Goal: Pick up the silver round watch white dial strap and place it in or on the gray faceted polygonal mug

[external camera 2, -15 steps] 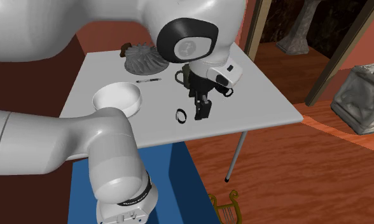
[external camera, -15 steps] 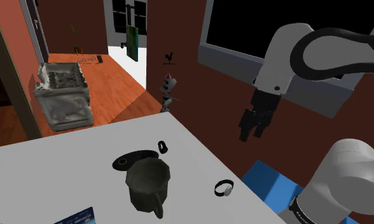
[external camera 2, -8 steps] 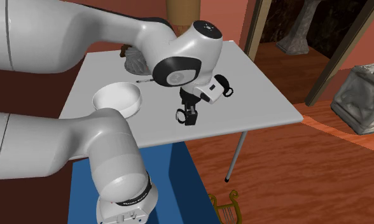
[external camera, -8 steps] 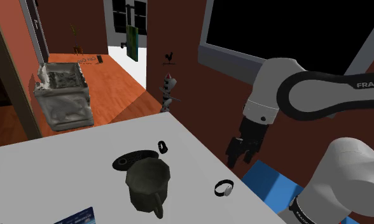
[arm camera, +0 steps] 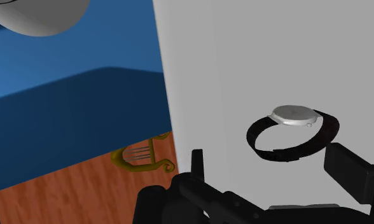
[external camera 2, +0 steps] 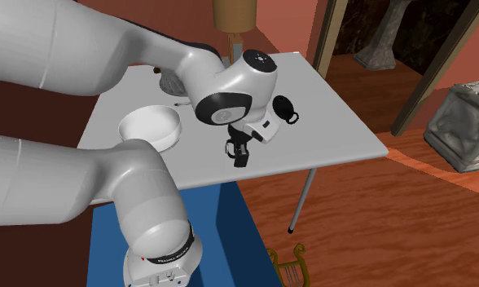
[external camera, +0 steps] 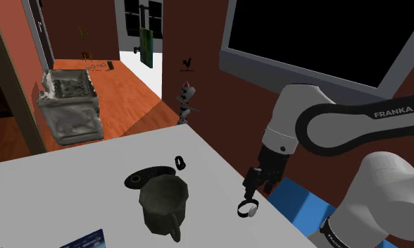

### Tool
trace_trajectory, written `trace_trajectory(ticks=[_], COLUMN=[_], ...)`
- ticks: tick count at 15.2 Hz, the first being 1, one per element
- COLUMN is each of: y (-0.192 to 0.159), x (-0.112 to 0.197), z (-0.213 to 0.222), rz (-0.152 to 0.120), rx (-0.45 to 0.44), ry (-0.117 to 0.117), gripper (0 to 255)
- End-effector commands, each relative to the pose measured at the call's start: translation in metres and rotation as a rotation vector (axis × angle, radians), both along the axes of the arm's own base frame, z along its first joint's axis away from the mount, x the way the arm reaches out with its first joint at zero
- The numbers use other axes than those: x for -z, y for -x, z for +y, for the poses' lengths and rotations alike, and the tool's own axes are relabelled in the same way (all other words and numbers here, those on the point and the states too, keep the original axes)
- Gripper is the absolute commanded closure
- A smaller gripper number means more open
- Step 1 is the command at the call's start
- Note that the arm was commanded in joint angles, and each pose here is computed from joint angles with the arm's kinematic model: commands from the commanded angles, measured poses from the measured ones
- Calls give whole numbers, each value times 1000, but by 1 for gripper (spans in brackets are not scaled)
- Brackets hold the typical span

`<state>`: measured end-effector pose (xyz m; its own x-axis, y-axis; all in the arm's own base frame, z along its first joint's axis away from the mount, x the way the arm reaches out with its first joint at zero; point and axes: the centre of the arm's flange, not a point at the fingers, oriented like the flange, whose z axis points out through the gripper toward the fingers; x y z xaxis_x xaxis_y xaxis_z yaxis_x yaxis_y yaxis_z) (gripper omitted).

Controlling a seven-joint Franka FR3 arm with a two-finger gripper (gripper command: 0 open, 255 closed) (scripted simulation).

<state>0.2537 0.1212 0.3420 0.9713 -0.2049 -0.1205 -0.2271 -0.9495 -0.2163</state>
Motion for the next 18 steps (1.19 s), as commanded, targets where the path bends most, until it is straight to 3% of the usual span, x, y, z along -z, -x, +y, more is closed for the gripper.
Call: trace_trajectory(ticks=[1, 8, 9, 18], y=[1, 1, 1, 1], x=[7, 7, 7, 7], z=[2, 2, 2, 2], rz=[-1, -1, -1, -1], rx=[1, 1, 1, 1], ry=[0, 0, 0, 0], gripper=[0, 0, 255, 255])
